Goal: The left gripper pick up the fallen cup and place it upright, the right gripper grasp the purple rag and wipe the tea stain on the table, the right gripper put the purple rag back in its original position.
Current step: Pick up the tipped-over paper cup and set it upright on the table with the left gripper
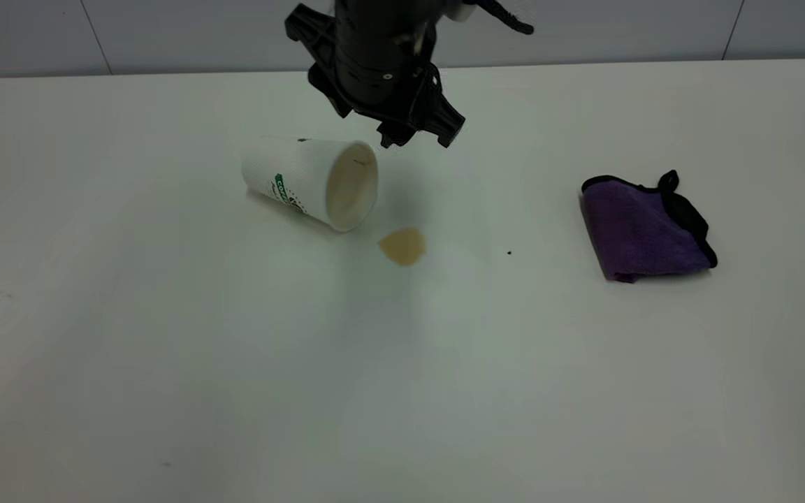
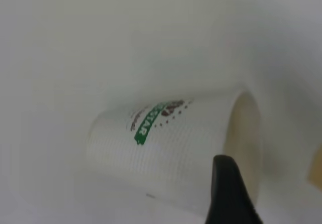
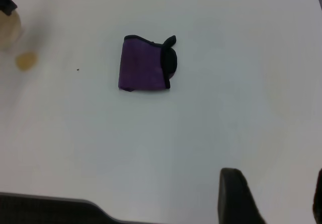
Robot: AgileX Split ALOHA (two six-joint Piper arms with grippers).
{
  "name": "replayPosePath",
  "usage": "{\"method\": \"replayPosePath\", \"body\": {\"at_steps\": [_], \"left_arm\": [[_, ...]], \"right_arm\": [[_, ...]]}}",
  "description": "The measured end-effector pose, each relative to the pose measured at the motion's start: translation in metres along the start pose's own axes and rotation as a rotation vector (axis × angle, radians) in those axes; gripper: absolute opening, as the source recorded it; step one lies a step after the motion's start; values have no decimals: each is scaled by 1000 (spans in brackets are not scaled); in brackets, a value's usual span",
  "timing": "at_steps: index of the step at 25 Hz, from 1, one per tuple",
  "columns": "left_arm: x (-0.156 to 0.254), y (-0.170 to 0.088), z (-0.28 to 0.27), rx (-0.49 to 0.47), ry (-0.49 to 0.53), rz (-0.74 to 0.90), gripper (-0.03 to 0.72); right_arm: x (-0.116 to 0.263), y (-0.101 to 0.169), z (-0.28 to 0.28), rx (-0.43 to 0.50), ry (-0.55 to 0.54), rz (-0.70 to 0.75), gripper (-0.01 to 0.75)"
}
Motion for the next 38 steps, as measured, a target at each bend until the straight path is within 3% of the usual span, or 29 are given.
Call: {"method": "replayPosePath", "body": {"at_steps": [8,20,32,38], "left_arm": [[12,0,31,-159,-8,-32,487],[22,-3,47,-201,-7,-12,487],[33,5,61,-311,-8,47,487],[43,13,73,-379,-4,32,401]], "right_arm": [[0,0,0,0,0,0,405],[0,0,0,0,0,0,405],[0,0,0,0,0,0,405],[0,0,0,0,0,0,405]]}}
Point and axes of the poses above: a point on each arm's last joint axis where the gripper is mounted, z pointing out along that axis toward the gripper, y along the wrist's bending axis when the last joint is at zero, x = y × z, the point moved 7 cm from there along z, pointing out along that axis toward the gripper, and after that the axes turned 5 degrees about -z, right-handed, at the moved point
